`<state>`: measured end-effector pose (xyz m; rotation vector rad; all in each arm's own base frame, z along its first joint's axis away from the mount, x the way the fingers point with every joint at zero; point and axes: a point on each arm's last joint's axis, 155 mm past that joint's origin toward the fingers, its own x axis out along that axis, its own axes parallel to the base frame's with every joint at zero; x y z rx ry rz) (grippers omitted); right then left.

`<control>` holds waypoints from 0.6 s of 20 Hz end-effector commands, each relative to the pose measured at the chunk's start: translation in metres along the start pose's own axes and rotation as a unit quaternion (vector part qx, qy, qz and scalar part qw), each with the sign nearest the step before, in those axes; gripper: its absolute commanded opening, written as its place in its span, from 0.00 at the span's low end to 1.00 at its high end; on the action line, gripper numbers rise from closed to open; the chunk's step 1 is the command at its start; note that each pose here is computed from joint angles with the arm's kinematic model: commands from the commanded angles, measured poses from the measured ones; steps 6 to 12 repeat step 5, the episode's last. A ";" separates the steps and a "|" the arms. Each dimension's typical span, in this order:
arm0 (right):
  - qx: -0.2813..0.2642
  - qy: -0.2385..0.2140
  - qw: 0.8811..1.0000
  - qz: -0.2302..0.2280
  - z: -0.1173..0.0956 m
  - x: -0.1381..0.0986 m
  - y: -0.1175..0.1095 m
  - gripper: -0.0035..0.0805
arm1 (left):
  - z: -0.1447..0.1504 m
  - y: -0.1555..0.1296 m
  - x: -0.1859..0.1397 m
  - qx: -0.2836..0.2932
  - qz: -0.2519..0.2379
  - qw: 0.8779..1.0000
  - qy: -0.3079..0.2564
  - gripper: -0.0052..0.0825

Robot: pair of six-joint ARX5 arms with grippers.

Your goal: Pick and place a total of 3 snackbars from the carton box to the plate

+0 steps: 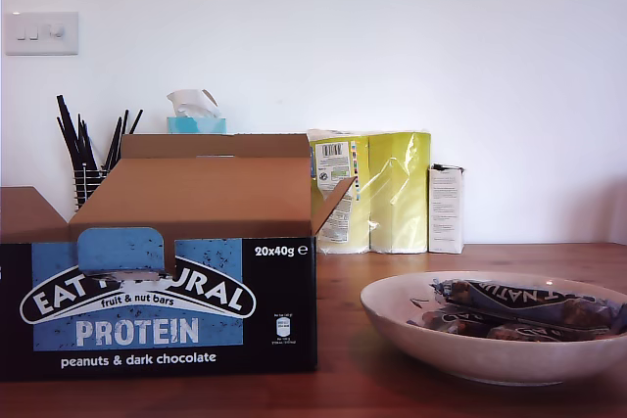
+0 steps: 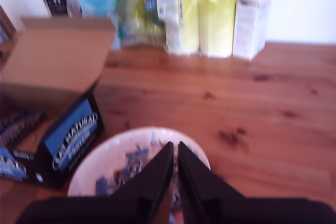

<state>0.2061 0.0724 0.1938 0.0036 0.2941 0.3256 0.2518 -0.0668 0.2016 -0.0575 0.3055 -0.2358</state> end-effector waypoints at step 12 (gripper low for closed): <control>0.003 0.022 1.000 -0.002 -0.011 0.001 -0.001 0.03 | -0.014 0.001 0.001 -0.001 0.000 1.000 0.018 0.04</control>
